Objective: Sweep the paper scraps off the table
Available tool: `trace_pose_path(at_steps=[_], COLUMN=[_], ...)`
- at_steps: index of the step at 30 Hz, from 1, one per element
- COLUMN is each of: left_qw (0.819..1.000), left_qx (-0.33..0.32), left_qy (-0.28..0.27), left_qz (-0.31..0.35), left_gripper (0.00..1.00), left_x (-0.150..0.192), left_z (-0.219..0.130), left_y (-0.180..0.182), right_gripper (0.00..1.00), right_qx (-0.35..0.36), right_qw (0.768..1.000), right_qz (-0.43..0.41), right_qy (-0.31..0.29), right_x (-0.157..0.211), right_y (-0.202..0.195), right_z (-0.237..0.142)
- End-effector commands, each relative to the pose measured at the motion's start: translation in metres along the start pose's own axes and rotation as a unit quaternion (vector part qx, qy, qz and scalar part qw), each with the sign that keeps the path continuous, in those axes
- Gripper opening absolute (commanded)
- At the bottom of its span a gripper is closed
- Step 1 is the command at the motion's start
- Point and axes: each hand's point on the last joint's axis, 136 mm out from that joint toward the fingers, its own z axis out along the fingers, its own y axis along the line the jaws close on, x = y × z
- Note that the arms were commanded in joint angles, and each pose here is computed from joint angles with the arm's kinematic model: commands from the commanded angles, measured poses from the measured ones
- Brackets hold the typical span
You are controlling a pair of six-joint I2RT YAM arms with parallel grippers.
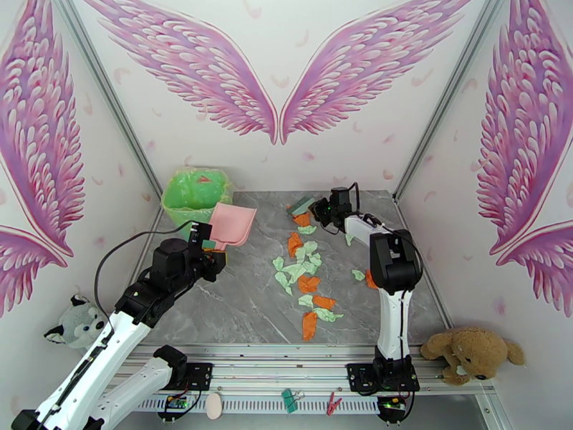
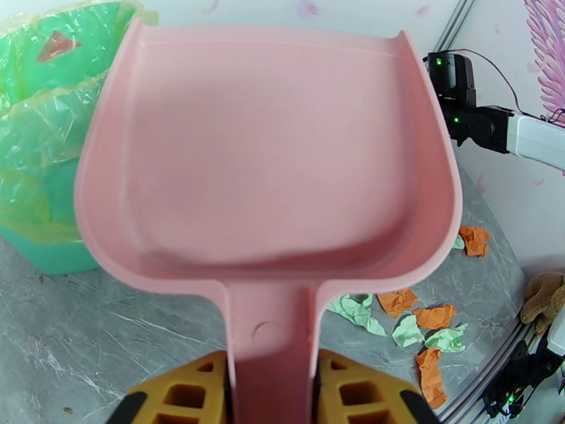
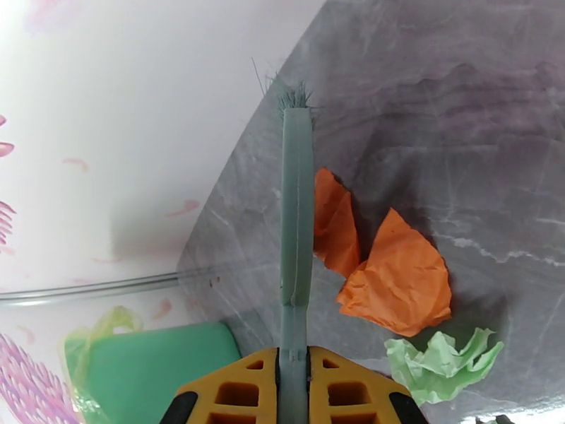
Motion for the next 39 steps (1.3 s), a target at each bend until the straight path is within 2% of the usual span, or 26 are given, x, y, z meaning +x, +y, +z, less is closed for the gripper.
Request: trace_pose_path(at_steps=[1, 8, 17, 22, 25, 28, 31, 35, 39], left_qw=[1.0, 1.0, 1.0, 1.0, 1.0, 1.0, 1.0, 1.0, 1.0], left_qx=[0.013, 0.014, 0.017, 0.015, 0.014, 0.013, 0.011, 0.011, 0.011], left_qy=[-0.013, -0.01, -0.007, -0.009, -0.006, -0.004, -0.004, -0.004, 0.003], left_qz=[-0.001, -0.002, -0.001, 0.0, 0.0, 0.0, -0.001, -0.001, -0.001], left_gripper=[0.0, 0.0, 0.0, 0.0, 0.0, 0.0, 0.0, 0.0, 0.0], left_x=[-0.004, -0.003, -0.001, -0.003, -0.002, -0.001, -0.001, -0.002, 0.0], left_z=[-0.001, 0.0, -0.001, 0.002, 0.003, 0.004, 0.005, 0.008, 0.018], left_y=[-0.003, -0.004, -0.005, -0.005, -0.004, -0.004, -0.003, -0.002, -0.002], right_gripper=[0.0, 0.0, 0.0, 0.0, 0.0, 0.0, 0.0, 0.0, 0.0], right_qx=[0.017, 0.015, 0.024, -0.003, -0.004, 0.022, 0.054, 0.04, 0.014], right_qw=[1.0, 0.998, 0.998, 0.998, 0.993, 0.982, 0.972, 0.965, 0.964], right_qz=[0.022, 0.045, 0.017, -0.037, -0.114, -0.184, -0.23, -0.249, -0.215], right_qy=[0.002, 0.043, 0.062, 0.055, 0.04, 0.022, 0.016, 0.072, 0.157], right_x=[0.009, 0.045, 0.089, 0.091, 0.09, 0.093, 0.105, 0.148, 0.204], right_y=[-0.024, -0.067, -0.102, -0.083, -0.054, -0.039, -0.039, -0.049, -0.069], right_z=[-0.008, -0.036, -0.106, -0.148, -0.183, -0.223, -0.261, -0.292, -0.315])
